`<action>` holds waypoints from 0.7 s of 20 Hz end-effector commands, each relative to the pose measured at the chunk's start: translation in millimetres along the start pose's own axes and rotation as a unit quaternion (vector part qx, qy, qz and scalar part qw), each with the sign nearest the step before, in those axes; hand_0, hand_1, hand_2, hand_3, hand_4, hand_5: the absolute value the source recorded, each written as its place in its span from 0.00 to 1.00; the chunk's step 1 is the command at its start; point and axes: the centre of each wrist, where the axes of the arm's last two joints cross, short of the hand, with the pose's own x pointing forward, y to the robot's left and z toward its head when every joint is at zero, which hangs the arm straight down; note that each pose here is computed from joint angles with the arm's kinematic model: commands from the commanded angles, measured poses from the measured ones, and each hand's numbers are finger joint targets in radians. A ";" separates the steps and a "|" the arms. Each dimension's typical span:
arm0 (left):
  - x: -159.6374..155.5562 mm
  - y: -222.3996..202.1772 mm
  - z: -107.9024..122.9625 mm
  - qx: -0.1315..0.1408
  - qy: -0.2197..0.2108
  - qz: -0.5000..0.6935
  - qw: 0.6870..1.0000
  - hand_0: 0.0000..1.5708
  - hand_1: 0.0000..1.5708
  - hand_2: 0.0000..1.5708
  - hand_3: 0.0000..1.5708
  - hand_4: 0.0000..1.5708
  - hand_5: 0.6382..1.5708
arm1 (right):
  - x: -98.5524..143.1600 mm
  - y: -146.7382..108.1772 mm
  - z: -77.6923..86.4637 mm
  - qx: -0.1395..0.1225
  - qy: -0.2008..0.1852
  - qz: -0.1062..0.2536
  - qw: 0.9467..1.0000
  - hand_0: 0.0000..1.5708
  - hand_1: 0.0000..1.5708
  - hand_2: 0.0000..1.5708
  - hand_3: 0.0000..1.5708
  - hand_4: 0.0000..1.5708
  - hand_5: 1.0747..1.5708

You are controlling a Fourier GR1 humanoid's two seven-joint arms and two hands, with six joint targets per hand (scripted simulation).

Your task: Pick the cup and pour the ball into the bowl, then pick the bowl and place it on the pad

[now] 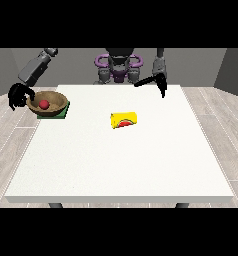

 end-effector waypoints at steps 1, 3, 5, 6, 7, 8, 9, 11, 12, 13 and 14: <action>-17.6 7.1 6.9 -0.003 0.024 0.007 1.000 0.00 0.00 0.00 0.00 0.00 0.99 | -17.0 2.2 4.4 0.005 0.038 0.012 0.999 1.00 1.00 1.00 0.69 0.47 1.00; -18.1 1.3 19.3 -0.008 0.024 0.008 1.000 0.00 0.00 0.00 0.00 0.00 1.00 | -19.4 0.8 6.2 0.002 0.042 0.027 0.999 1.00 1.00 1.00 0.65 0.47 1.00; 0.9 15.3 -8.4 -0.016 0.008 0.013 1.000 0.00 0.00 0.00 0.00 0.00 1.00 | -29.3 10.3 4.8 0.005 0.029 0.047 0.998 1.00 1.00 1.00 0.58 0.44 0.99; -27.6 9.0 4.7 -0.011 0.028 0.008 1.000 0.00 0.00 0.00 0.00 0.00 1.00 | -23.5 13.6 1.5 0.008 0.047 0.058 0.997 1.00 1.00 1.00 0.65 0.44 0.99; -14.6 3.7 4.5 -0.007 0.018 0.003 1.000 0.00 0.00 0.00 0.00 0.00 0.99 | -32.6 14.5 4.4 0.012 0.042 0.072 0.996 1.00 1.00 1.00 0.71 0.44 0.99; -7.8 -2.0 14.8 -0.021 0.012 0.007 1.000 0.00 0.00 0.00 0.00 0.00 0.99 | -31.0 4.6 8.9 -0.001 0.058 0.091 0.994 1.00 1.00 1.00 0.77 0.43 0.97; 10.3 1.5 4.4 -0.017 -0.006 0.018 1.000 0.00 0.00 0.00 0.00 0.00 0.99 | -29.1 0.6 9.3 -0.005 0.064 0.072 0.995 1.00 1.00 1.00 0.84 0.42 0.96; 2.2 16.7 2.3 0.001 0.003 0.003 1.000 0.00 0.00 0.00 0.00 0.00 0.99 | -1.1 -30.0 19.3 -0.069 0.049 0.102 0.991 1.00 1.00 0.95 0.73 0.00 0.97; 16.8 6.0 4.4 0.001 -0.019 0.014 1.000 0.00 0.00 0.00 0.00 0.00 0.99 | 8.3 -28.2 15.1 -0.061 0.046 0.112 0.991 0.70 0.70 0.67 0.56 0.00 0.94; 12.0 16.2 1.7 0.011 -0.007 -0.001 1.000 0.00 0.00 0.00 0.00 0.00 0.99 | 19.6 -34.5 16.6 -0.073 0.043 0.122 0.989 0.48 0.48 0.30 0.47 0.00 0.89; 17.4 15.7 5.4 0.002 -0.005 0.000 1.000 0.00 0.00 0.00 0.00 0.00 0.99 | 25.1 -40.5 19.6 -0.069 0.035 0.138 0.987 0.23 0.23 0.33 0.39 0.00 0.87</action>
